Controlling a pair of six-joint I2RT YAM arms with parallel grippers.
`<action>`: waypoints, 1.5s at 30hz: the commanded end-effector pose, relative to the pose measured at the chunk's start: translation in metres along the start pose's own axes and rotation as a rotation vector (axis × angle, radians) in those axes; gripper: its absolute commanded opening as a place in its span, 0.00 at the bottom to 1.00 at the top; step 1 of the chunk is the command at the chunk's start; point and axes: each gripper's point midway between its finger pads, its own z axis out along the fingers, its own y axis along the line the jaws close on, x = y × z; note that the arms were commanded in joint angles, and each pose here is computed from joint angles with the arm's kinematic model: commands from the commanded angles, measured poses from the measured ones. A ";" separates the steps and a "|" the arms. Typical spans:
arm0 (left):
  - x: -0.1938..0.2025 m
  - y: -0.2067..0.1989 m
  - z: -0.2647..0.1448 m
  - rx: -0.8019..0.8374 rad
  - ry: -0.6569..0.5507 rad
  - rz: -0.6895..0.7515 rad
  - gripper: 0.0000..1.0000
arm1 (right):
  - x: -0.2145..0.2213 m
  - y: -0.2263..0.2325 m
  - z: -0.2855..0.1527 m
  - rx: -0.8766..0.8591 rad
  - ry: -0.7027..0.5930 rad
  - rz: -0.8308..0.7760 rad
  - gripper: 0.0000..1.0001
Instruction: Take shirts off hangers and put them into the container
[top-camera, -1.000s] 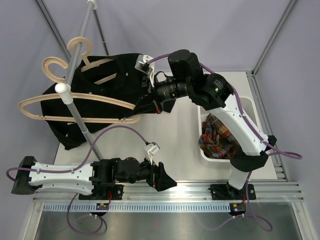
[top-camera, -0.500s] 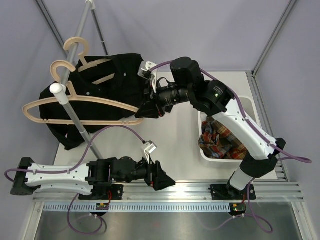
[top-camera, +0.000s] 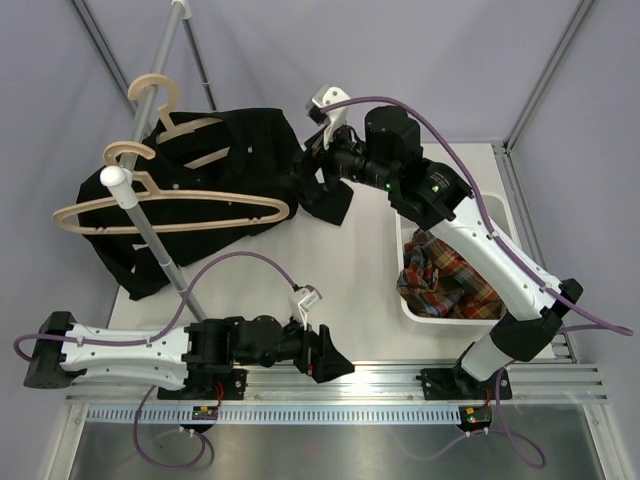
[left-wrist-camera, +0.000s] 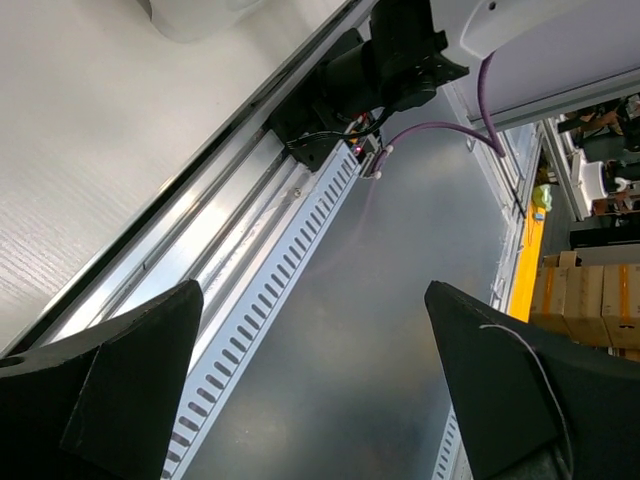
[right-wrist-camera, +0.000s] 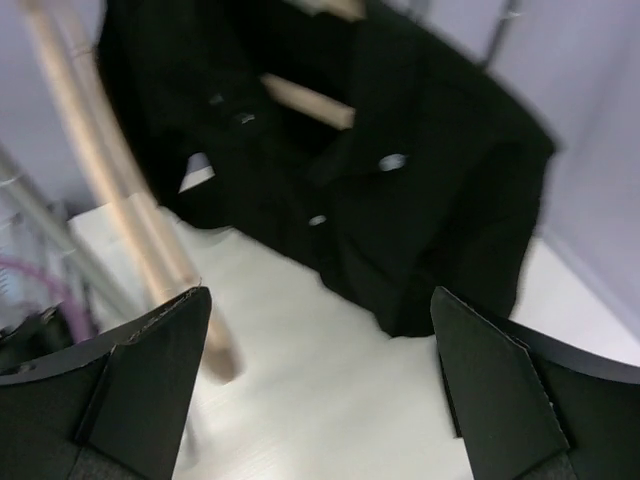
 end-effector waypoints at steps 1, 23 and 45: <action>-0.009 -0.012 0.005 0.022 -0.024 0.006 0.99 | -0.052 -0.052 -0.012 0.209 -0.197 -0.048 0.99; 0.003 0.003 -0.003 0.014 -0.007 -0.006 0.99 | 0.035 -0.113 0.118 -0.077 -0.085 -0.218 0.86; 0.013 -0.007 0.013 0.048 0.051 0.018 0.99 | -0.014 -0.111 0.063 0.037 -0.144 -0.315 0.94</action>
